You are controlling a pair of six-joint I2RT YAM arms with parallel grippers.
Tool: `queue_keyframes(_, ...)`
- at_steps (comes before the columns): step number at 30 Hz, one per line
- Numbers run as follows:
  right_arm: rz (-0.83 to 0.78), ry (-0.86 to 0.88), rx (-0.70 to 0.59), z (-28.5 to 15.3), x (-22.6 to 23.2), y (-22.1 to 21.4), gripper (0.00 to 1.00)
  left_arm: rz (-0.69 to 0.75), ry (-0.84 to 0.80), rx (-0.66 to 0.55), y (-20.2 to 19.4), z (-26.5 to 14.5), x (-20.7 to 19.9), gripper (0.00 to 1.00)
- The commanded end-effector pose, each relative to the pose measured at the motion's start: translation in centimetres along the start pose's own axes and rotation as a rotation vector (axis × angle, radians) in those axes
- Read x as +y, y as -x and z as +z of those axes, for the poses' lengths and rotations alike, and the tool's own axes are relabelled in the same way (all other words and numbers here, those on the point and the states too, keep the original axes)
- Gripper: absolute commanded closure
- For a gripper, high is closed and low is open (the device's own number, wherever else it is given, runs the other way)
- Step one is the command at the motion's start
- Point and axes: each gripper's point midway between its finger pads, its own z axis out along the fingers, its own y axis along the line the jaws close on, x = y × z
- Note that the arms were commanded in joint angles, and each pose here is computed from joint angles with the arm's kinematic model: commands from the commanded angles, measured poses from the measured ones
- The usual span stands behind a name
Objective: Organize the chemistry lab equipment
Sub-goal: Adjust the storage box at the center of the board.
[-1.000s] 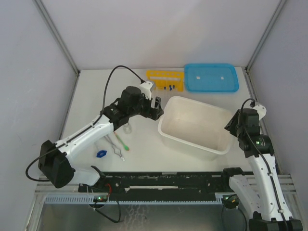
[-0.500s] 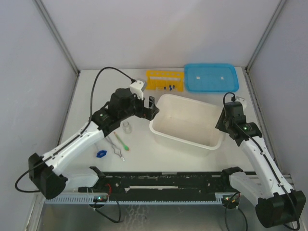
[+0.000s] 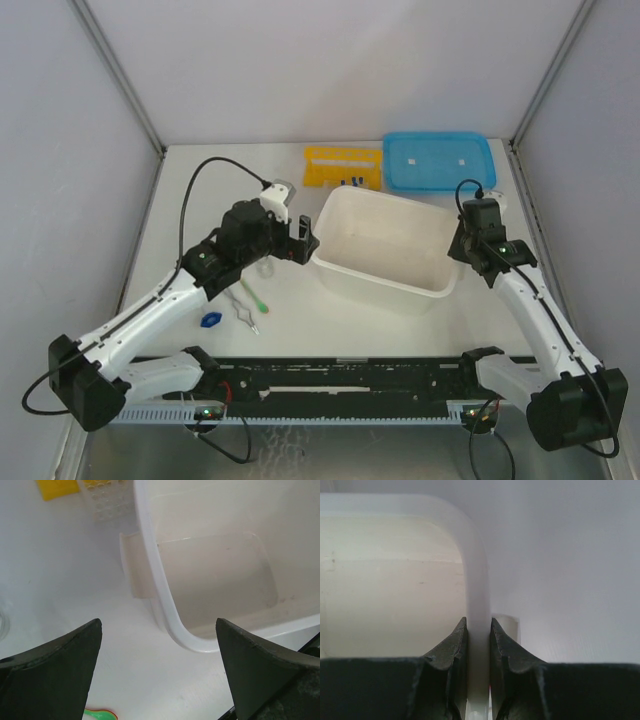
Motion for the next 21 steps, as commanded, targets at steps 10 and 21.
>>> queue_keyframes(10,-0.177,0.002,0.020,0.1,3.1,-1.6,0.92,0.022,0.021,0.059,-0.7,3.8,0.4,0.00)
queue_keyframes(21,-0.088,-0.037,0.012,0.5,1.8,-0.8,0.94,-0.018,-0.102,0.091,-1.0,3.6,-2.1,0.27)
